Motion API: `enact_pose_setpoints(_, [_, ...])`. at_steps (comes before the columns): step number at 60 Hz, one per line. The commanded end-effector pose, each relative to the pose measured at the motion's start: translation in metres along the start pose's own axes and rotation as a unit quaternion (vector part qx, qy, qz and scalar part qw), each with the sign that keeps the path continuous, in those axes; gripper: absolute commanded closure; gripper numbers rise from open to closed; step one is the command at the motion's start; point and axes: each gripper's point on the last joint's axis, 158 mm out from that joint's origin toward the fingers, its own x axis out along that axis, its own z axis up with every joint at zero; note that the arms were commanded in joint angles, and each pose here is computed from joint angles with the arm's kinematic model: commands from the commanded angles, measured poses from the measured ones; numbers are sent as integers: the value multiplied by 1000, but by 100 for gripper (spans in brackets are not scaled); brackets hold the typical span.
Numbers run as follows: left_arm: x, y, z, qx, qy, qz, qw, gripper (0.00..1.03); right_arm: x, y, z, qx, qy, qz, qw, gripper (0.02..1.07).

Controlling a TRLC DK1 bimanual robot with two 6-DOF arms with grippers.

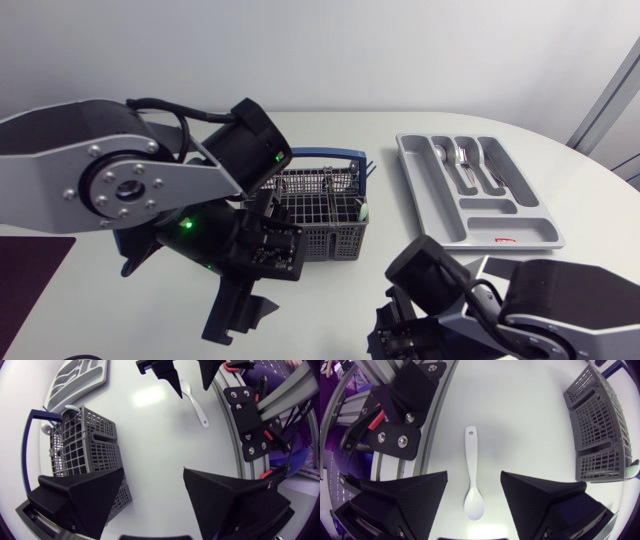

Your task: Unload the cutlery basket into the drawer organizer.

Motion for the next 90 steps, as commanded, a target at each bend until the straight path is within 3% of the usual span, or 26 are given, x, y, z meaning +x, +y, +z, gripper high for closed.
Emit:
enact_pose_setpoints(1, [-1,-6,-8,11,0,-1,1000,14,11,4,-8,-4,20,10,1000,46])
enact_pose_setpoints(9, [2,-11,-13,9,4,-5,1000,14,20,-1,-18,-12,43,2,999,57])
enact_pose_setpoints(32, [9,-22,-22,8,6,-13,1000,14,28,-9,-31,-19,69,-13,997,57])
enact_pose_setpoints(42, [17,-27,-29,9,4,-23,1000,14,-2,-7,-23,-18,46,-39,998,57])
enact_pose_setpoints(52, [21,-29,-31,11,-6,-35,999,14,-5,19,-31,-17,50,-10,999,57])
enact_pose_setpoints(62, [30,-33,-32,11,-3,-48,999,14,9,36,-42,-10,58,25,998,72])
enact_pose_setpoints(68, [31,-32,-33,10,-2,-49,999,14,16,40,-48,-5,65,37,997,72])
enact_pose_setpoints(90, [32,-32,-36,12,-1,-50,999,14,23,14,-56,5,85,27,996,74])
